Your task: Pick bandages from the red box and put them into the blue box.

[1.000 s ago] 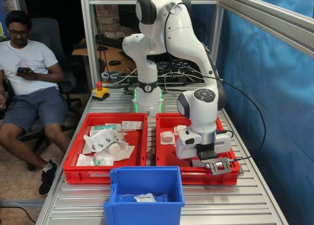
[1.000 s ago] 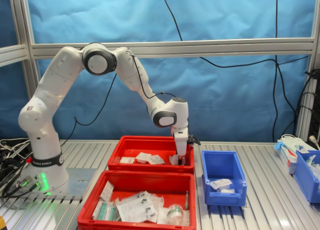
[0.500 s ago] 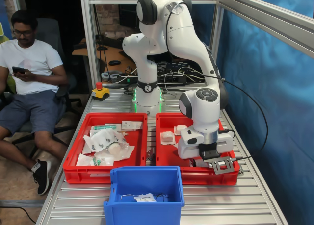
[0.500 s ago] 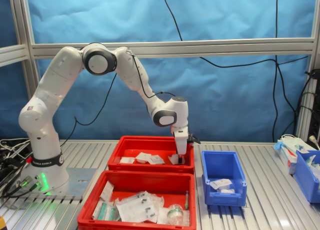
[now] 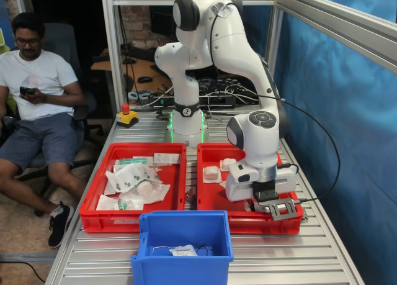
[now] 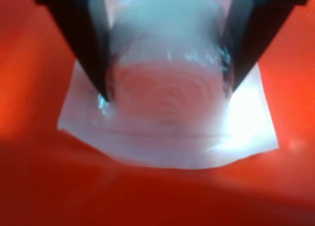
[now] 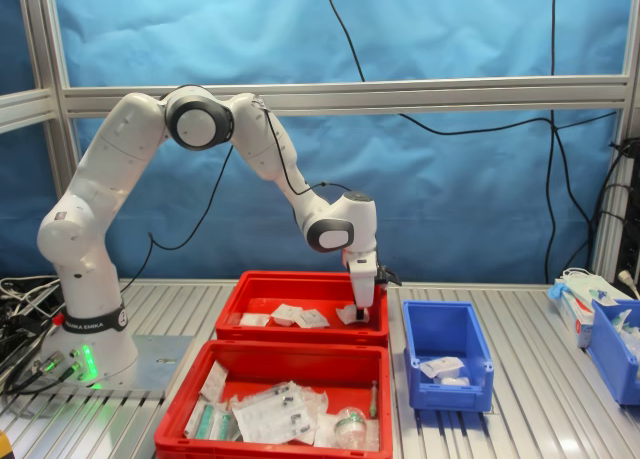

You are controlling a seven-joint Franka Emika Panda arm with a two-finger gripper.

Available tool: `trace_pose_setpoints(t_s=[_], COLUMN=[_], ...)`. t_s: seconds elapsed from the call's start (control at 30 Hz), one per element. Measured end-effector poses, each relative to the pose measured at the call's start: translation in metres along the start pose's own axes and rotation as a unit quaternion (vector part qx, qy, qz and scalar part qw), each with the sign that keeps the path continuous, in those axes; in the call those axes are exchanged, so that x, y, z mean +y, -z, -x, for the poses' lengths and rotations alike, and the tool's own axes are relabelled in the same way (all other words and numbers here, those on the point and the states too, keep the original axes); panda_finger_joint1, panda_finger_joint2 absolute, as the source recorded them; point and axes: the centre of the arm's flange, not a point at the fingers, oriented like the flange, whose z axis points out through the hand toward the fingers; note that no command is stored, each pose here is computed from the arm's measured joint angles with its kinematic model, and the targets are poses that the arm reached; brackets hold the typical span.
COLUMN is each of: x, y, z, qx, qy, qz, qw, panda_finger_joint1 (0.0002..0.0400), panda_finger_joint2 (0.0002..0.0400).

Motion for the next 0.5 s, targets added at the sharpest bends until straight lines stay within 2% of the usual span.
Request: trace_pose_setpoints(t_s=[0.03,0.1,0.13,0.3,0.33,0.43,0.47,0.5], x=[-0.0005,-0.0009,-0.0013,-0.0024,-0.0026,-0.0027,-0.0027,-0.0027], y=[0.0006,0.0009,0.0013,0.0022,0.0024,0.0026,0.0026,0.0026], z=[-0.0004,-0.0006,-0.0008,-0.0011,-0.0012,-0.0013,-0.0013,-0.0013], qx=[0.000,0.001,0.001,0.002,0.002,0.002,0.002,0.002], qy=[0.000,0.000,0.000,0.000,0.000,0.000,0.000,0.000], qz=[-0.001,-0.001,-0.002,-0.003,-0.003,-0.003,-0.003,-0.003], qw=[1.0000,1.0000,1.0000,1.0000,1.0000,1.0000,1.0000,1.0000], panda_finger_joint1=[0.0193,0.0193,0.0143,0.0143,0.0093,0.0093,0.0058,0.0058], panda_finger_joint2=[0.0193,0.0193,0.0143,0.0143,0.0093,0.0093,0.0058,0.0058])
